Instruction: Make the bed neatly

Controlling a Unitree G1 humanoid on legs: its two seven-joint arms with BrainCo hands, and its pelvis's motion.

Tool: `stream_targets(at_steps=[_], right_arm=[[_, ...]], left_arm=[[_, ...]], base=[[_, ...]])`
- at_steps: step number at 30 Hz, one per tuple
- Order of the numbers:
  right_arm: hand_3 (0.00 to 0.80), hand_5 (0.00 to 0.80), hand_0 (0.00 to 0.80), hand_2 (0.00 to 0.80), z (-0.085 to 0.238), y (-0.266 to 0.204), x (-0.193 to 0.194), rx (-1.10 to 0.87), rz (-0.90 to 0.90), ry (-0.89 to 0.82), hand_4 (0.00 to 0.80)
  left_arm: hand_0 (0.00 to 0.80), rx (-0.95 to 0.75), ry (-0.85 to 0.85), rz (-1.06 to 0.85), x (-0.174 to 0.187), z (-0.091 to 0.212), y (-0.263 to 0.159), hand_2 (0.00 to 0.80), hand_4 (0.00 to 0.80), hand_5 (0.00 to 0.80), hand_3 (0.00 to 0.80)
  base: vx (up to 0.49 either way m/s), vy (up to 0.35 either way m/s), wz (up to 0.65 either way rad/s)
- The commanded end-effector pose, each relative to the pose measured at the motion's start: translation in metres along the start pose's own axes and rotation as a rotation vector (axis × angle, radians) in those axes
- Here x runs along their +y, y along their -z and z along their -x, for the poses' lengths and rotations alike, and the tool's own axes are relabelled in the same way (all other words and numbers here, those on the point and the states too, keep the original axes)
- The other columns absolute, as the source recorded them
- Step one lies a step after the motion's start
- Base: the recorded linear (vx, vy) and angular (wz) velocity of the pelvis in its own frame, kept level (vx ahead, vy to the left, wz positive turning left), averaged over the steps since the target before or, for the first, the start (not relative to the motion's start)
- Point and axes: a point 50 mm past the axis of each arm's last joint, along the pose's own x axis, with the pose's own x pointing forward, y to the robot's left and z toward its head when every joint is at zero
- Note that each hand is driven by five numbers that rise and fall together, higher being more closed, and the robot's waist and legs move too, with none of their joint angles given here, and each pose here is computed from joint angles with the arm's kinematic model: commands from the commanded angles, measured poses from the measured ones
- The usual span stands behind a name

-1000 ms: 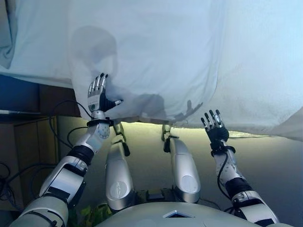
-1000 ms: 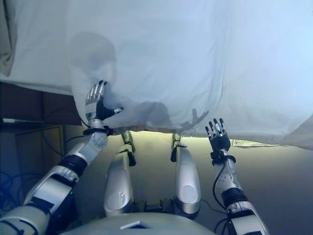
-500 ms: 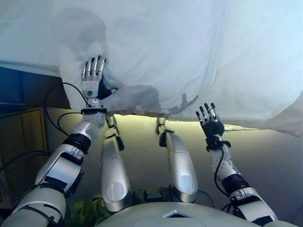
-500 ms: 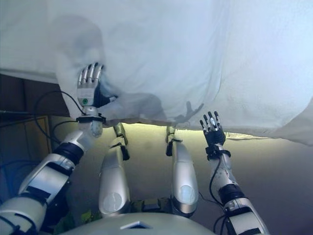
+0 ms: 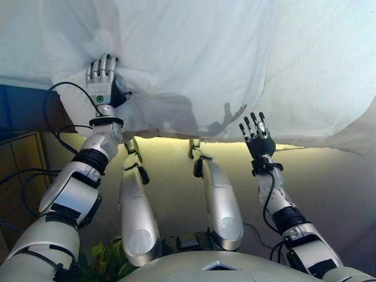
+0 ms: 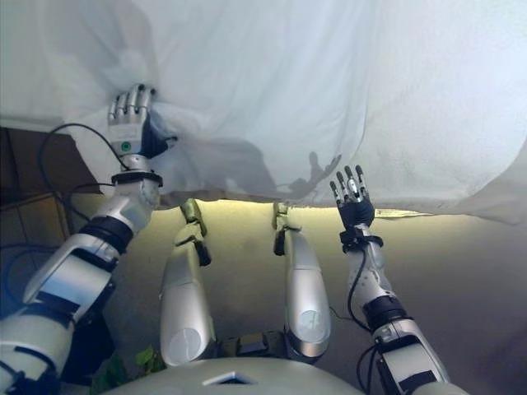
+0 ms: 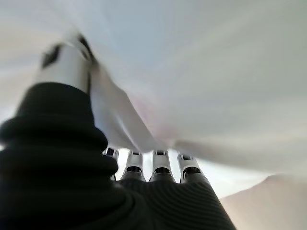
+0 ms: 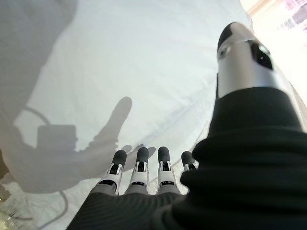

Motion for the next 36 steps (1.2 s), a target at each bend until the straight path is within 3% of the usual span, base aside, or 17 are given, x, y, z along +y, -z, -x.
stream_targets(at_steps=[1,12,16,20,36], right_arm=[[0.000,0.000,0.000,0.000,-0.002,-0.029,0.014,-0.125,0.014,-0.095,0.000],[0.000,0.000,0.000,0.000,0.000,-0.026,0.017,-0.117,-0.006,-0.117,0.000],[0.000,0.000,0.000,0.000,0.001,-0.027,0.014,-0.116,-0.006,-0.112,0.000],[0.000,0.000,0.000,0.000,0.005,-0.024,0.008,-0.115,-0.040,-0.097,0.000],[0.000,0.000,0.000,0.000,0.032,-0.008,-0.023,-0.063,-0.015,0.013,0.000]], left_arm=[[0.800,0.090,-0.025,-0.002,0.017,-0.017,0.020,0.800,0.800,0.800,0.800],[0.800,0.095,-0.004,0.040,0.011,-0.012,0.018,0.800,0.800,0.800,0.800],[0.762,0.113,-0.006,0.052,0.012,-0.010,0.026,0.762,0.762,0.762,0.762],[0.800,0.121,0.011,0.080,0.010,-0.004,0.033,0.800,0.800,0.800,0.800],[0.800,0.277,0.241,0.129,-0.037,0.099,0.085,0.800,0.800,0.800,0.800]], base=[[-0.038,0.032,-0.05],[-0.010,0.008,-0.06],[0.006,0.029,0.00],[0.037,-0.021,0.03],[0.097,0.019,0.09]])
